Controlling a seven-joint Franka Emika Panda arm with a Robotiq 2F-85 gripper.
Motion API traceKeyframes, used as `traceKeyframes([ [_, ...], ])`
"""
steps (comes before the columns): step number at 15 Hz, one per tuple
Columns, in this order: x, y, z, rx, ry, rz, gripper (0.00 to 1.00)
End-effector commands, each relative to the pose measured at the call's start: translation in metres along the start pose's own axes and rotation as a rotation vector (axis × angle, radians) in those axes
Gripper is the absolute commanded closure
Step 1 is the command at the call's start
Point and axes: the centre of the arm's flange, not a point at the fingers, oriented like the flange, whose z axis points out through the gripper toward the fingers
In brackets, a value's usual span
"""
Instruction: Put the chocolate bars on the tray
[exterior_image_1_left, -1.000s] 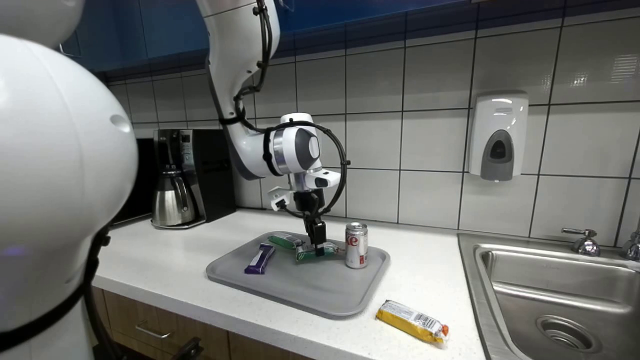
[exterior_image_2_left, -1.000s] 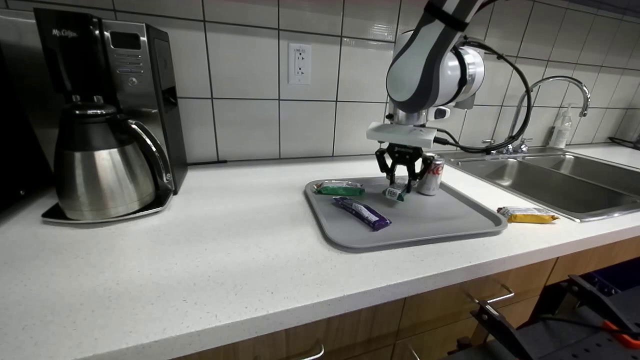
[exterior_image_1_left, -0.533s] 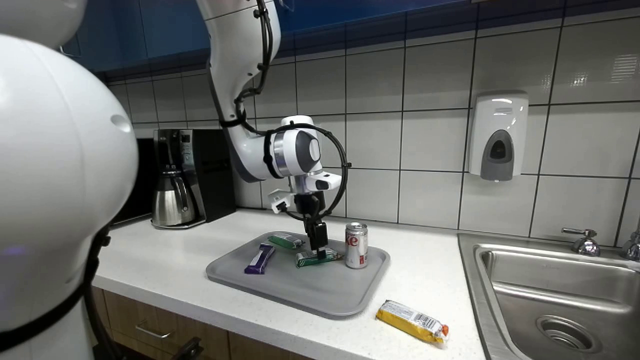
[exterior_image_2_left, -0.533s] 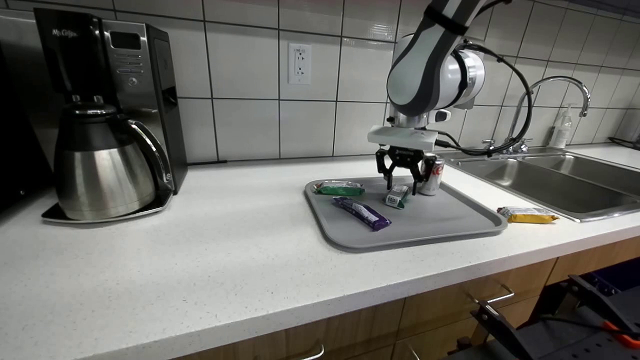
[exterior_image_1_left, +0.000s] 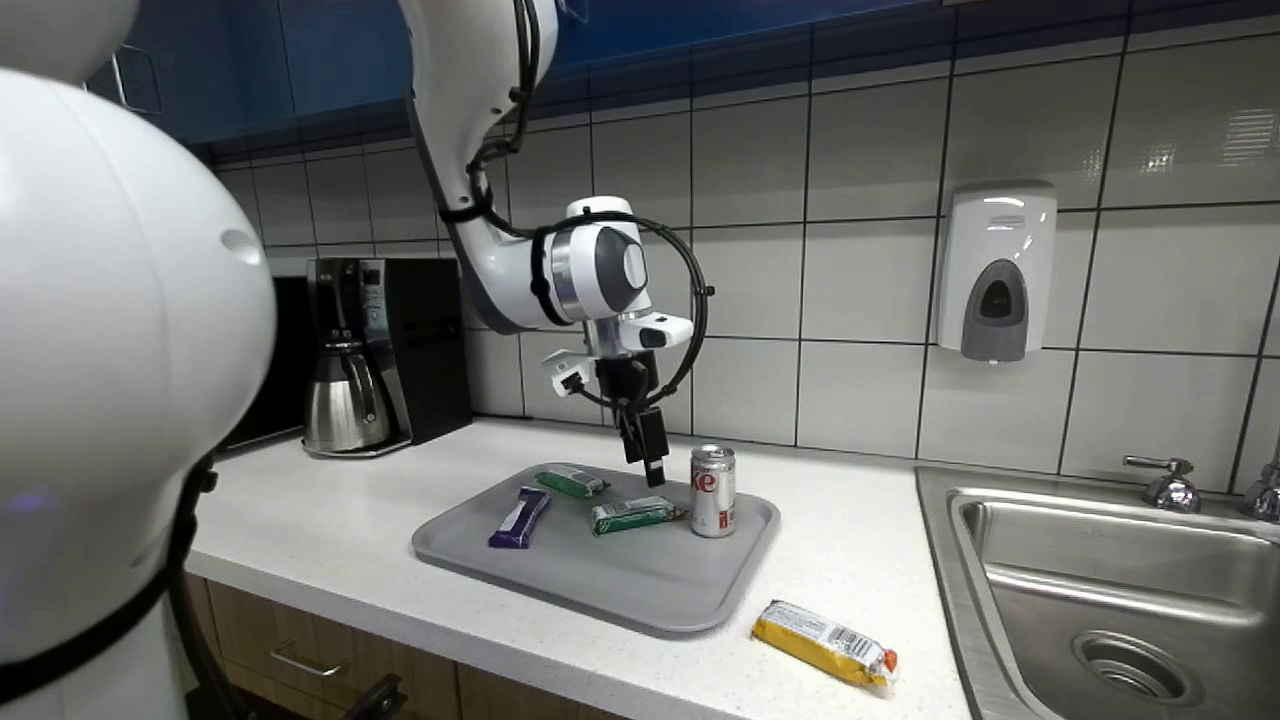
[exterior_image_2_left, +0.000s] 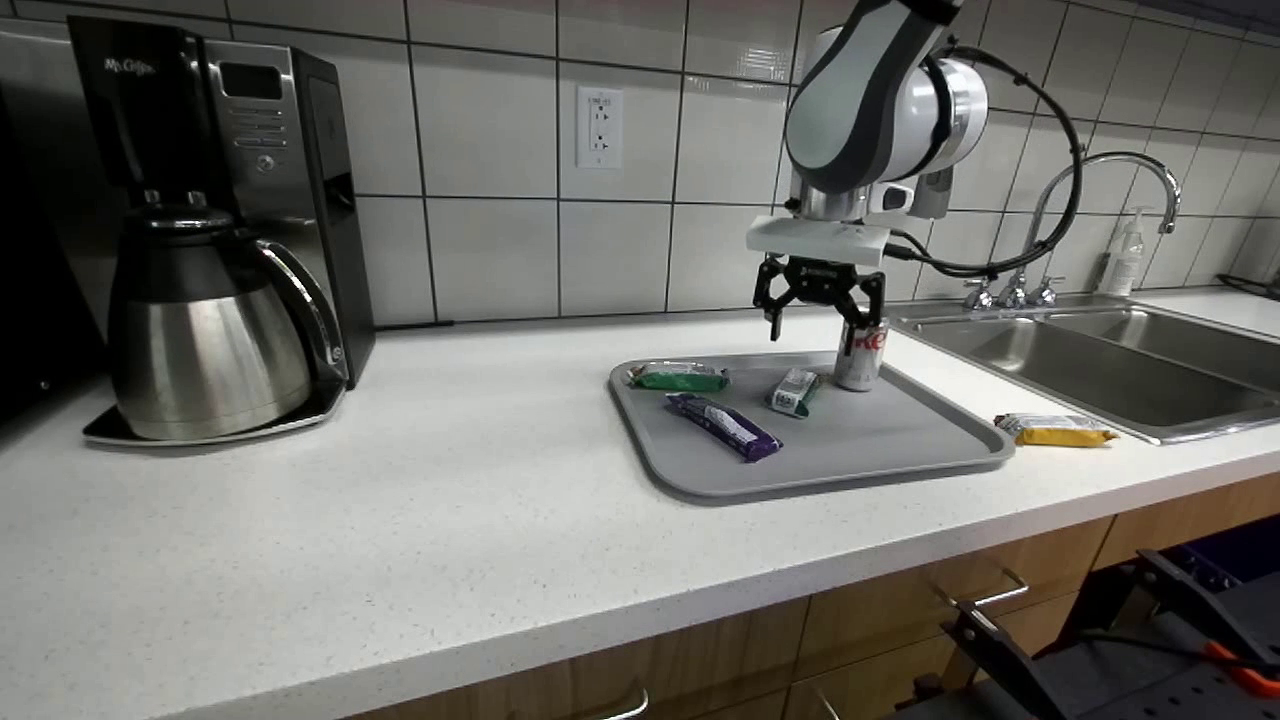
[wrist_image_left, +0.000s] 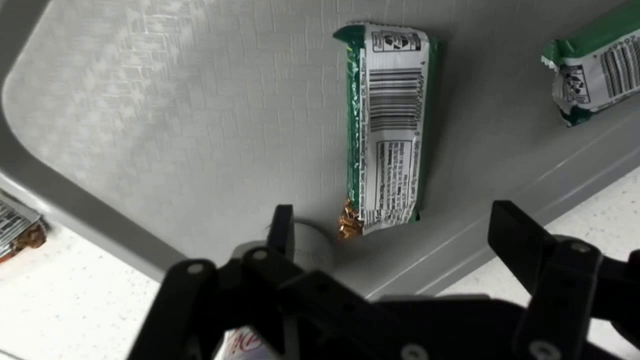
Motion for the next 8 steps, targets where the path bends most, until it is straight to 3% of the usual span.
traceKeyframes([
  [1,0.002,0.022,-0.043,0.011,0.010,-0.034,0.00],
  [8,0.027,0.052,-0.078,-0.029,0.009,0.064,0.00],
])
